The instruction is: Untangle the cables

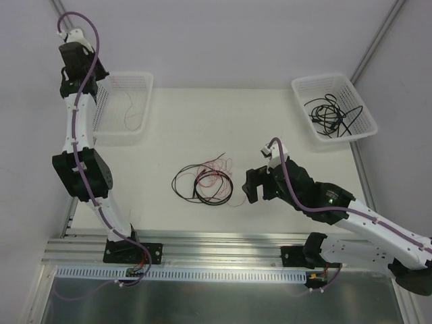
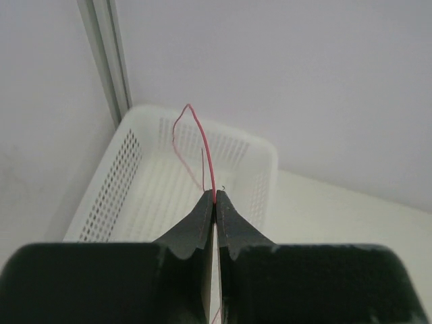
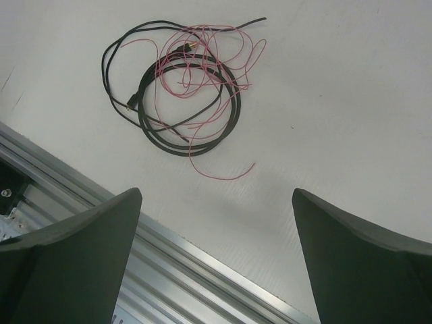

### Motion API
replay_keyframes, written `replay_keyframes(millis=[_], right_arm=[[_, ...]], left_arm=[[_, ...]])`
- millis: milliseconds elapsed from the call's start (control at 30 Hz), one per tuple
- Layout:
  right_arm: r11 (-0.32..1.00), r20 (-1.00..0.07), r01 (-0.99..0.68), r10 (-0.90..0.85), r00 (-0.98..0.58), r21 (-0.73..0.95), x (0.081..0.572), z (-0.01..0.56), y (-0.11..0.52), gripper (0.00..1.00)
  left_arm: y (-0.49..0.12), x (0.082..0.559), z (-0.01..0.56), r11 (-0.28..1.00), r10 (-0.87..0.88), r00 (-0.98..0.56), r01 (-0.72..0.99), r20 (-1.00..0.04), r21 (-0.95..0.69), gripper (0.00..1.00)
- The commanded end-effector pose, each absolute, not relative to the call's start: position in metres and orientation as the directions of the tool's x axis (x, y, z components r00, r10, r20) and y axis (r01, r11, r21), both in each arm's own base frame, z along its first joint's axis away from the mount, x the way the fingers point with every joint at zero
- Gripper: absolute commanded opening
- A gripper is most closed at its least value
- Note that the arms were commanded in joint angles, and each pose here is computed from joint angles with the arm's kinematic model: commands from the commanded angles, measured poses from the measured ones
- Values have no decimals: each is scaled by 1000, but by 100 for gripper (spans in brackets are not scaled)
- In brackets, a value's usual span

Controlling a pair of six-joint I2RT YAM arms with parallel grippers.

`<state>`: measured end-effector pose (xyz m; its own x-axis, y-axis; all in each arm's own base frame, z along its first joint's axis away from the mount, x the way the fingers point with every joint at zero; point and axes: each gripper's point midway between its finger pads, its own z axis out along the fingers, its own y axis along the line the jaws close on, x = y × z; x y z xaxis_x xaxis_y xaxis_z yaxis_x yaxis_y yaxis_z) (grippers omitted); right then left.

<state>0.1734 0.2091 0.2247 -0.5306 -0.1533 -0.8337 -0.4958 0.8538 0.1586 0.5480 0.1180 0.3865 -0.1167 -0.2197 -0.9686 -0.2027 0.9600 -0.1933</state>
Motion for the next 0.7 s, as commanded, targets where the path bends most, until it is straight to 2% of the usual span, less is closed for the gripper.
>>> replay_keyframes(millis=[0,33,167,200,267,300,400,500,667], right_arm=[[840,-845,-510,-127,-519,187,174,231,216,99],[841,-845,-509,-129,-519,184,174,231,216,99],[845,-844,-503,-131,-520,179,175,230,215,99],[845,-844,-505,-136,-519,175,175,230,215,99],[846,-844,-504,-136,-519,174,175,232,215,99],[848,-842,-501,-138,-522,172,175,231,215,99],[852,-837,-495,-139,-529,171,176,228,215,99],[856,-829,-485,-135,-543,178,175,224,216,99],[875,-794,-446,-133,-593,187,180,208,220,99]], left_arm=[[140,556,312,950,-226,-251,-272,-941,-155,0],[144,554,289,945,-243,-295,-288,-924,-157,1],[140,550,234,940,-292,-426,-296,-857,-173,20],[139,547,229,933,-314,-439,-306,-842,-188,36],[132,540,229,930,-343,-455,-290,-822,-227,54],[124,536,244,926,-360,-434,-273,-826,-260,72],[95,516,267,907,-421,-427,-202,-800,-370,88],[56,489,289,890,-444,-440,-120,-780,-439,95],[-31,425,251,881,-375,-603,6,-704,-474,98]])
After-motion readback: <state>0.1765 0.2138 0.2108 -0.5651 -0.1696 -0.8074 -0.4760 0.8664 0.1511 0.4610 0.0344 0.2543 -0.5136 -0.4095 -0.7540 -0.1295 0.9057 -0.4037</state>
